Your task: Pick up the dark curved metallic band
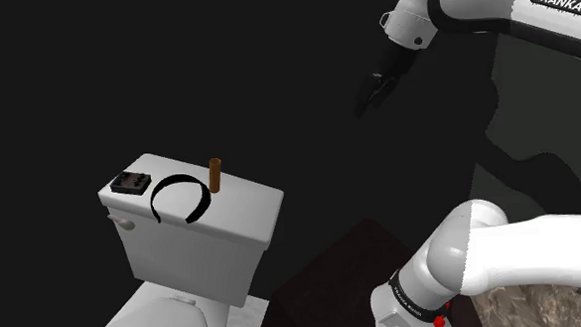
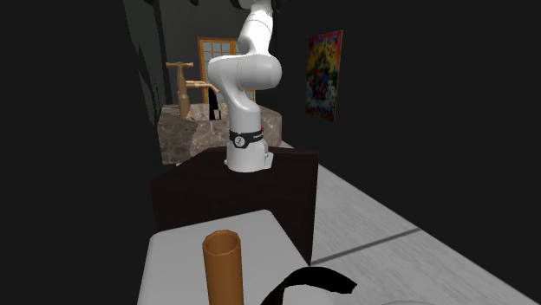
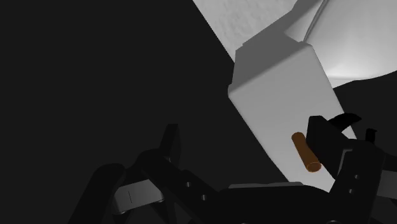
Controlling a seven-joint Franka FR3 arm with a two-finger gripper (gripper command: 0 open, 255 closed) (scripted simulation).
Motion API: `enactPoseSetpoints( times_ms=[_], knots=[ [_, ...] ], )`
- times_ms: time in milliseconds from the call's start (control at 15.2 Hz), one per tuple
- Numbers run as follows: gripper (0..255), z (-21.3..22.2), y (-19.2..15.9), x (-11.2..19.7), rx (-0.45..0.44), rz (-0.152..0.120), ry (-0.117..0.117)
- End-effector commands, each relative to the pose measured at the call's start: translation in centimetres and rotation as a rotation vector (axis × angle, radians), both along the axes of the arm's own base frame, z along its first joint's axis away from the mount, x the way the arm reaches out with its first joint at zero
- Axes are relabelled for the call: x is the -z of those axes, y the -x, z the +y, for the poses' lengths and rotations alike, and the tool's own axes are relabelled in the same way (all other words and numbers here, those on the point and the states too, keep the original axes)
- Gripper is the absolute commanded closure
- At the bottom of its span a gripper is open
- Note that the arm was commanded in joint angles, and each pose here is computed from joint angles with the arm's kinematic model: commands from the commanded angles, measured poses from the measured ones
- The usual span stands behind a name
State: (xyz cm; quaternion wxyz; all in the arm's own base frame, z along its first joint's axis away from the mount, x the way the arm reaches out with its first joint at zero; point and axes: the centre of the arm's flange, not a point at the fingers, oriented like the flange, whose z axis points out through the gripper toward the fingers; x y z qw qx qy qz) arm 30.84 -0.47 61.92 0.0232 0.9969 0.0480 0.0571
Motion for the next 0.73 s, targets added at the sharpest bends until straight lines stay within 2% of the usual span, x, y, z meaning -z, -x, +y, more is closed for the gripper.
enactPoseSetpoints(
  times_ms=[0, 660],
  knots=[
    [0, 0.0, 0.0, 0.0, 0.000, 0.000, 0.000],
    [0, 9.2, -5.2, 7.6, 0.009, -0.013, -0.009]
  ],
)
